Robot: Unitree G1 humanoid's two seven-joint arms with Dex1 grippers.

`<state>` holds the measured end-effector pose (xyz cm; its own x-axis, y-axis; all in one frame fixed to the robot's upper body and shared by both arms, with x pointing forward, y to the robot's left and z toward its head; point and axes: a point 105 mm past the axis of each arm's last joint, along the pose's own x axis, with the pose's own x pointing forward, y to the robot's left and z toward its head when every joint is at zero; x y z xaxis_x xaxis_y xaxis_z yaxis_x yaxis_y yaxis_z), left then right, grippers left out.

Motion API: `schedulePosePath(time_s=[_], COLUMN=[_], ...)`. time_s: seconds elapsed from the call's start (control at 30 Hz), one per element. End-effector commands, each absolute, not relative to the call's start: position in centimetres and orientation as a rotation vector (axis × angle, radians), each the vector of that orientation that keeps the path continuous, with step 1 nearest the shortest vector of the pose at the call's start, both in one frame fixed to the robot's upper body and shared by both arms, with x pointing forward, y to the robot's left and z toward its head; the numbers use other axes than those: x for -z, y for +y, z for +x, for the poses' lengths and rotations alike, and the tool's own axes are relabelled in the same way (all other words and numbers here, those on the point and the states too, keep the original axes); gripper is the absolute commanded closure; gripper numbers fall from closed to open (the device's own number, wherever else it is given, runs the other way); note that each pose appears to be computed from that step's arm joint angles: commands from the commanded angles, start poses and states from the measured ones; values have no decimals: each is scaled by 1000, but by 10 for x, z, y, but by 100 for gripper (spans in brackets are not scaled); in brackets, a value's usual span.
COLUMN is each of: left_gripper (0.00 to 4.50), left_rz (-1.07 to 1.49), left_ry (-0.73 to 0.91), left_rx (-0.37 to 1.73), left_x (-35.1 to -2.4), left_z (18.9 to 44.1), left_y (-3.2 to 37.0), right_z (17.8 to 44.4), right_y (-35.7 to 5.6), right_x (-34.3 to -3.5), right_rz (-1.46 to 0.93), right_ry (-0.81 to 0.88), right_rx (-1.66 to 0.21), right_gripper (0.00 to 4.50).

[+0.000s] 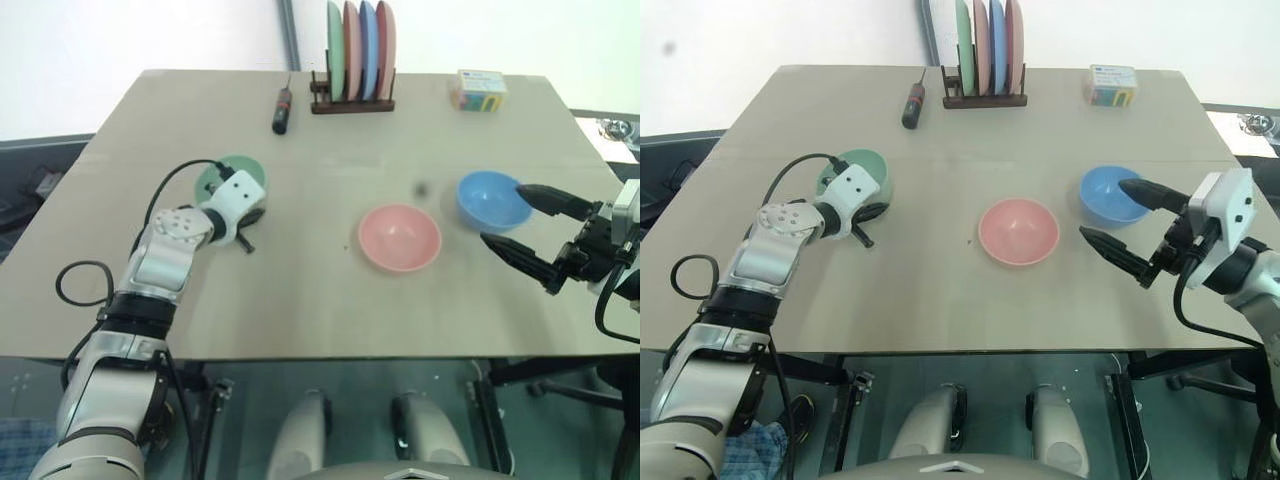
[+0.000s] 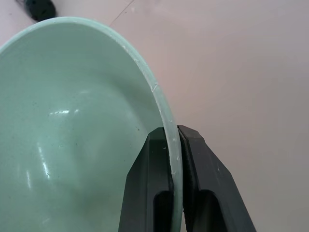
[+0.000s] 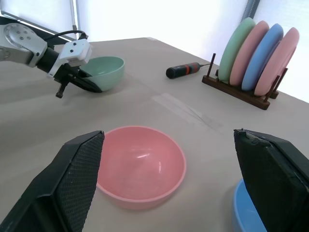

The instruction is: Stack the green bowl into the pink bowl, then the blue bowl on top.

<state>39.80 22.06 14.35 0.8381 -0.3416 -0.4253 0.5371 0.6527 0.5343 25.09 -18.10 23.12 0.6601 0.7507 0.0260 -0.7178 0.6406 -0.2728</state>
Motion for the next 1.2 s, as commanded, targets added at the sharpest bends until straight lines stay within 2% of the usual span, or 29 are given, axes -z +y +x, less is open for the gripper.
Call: schedulePosePath(time_s=[0.03,0.23,0.43,0.63,0.77,0.9,1.1,1.2], left_gripper=[445,445,445,445,445,445,212,97], left_rz=[704,870,1072,1202,1355,1390,1354,1247], left_ry=[254,97,-107,-223,-324,-422,-483,-556], left_rx=[616,836,1083,1340,1396,1443,1428,1350], left_x=[-159,-200,-227,-217,-207,-201,-208,-225], left_z=[402,398,374,332,320,312,314,322], left_y=[199,147,82,40,32,24,19,12], right_z=[248,249,252,252,251,250,250,255], right_y=[-180,-178,-178,-178,-176,-177,-178,-179], right_x=[-238,-236,-236,-236,-236,-235,-233,-231], right_rz=[-269,-274,-286,-291,-295,-296,-295,-300], right_ry=[-169,-158,-154,-149,-150,-149,-140,-125], right_rx=[-853,-865,-872,-872,-873,-866,-864,-848], right_gripper=[0,0,0,0,0,0,0,0])
